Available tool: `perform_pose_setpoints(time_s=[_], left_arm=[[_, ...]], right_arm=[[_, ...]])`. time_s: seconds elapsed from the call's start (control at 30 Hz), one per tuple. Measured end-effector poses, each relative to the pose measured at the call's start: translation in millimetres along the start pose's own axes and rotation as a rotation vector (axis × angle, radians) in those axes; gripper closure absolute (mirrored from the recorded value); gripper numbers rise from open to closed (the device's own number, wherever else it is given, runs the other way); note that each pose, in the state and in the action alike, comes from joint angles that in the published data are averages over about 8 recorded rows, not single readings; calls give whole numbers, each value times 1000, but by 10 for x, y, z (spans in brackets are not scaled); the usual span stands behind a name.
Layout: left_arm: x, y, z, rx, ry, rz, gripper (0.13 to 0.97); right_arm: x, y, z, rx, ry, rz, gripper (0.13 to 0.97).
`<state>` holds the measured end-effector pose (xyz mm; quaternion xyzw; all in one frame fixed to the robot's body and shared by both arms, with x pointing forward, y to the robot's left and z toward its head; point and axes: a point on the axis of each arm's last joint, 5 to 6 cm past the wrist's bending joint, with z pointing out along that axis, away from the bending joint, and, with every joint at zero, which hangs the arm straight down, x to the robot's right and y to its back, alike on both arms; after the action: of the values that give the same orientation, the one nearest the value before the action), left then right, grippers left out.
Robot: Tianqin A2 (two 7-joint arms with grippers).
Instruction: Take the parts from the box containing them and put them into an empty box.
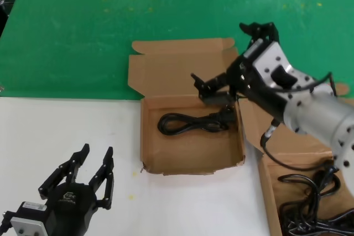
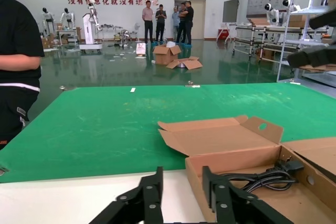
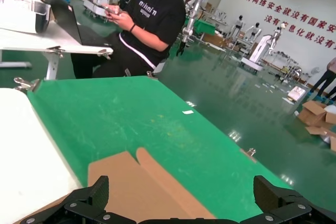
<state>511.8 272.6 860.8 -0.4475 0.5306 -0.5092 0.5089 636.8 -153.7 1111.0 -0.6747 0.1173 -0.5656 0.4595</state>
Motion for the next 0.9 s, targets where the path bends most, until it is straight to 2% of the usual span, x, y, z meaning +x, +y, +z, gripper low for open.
perform_pose_setpoints(time_s=[0.2, 0.47, 0.5, 0.77, 0.9], left_arm=[[-5, 5, -8, -2, -4, -1, 774], [-13, 12, -20, -4, -9, -3, 584], [-14, 13, -22, -4, -10, -3, 584], [-21, 20, -34, -7, -15, -4, 374], [-25, 23, -40, -8, -18, -5, 319]], right_arm=[[-114, 209, -78, 27, -1, 50, 130], [-270, 495, -213, 55, 13, 125, 130], [-289, 530, -232, 57, 16, 135, 130], [-442, 808, -402, 69, 49, 213, 130], [-517, 941, -496, 68, 71, 252, 130]])
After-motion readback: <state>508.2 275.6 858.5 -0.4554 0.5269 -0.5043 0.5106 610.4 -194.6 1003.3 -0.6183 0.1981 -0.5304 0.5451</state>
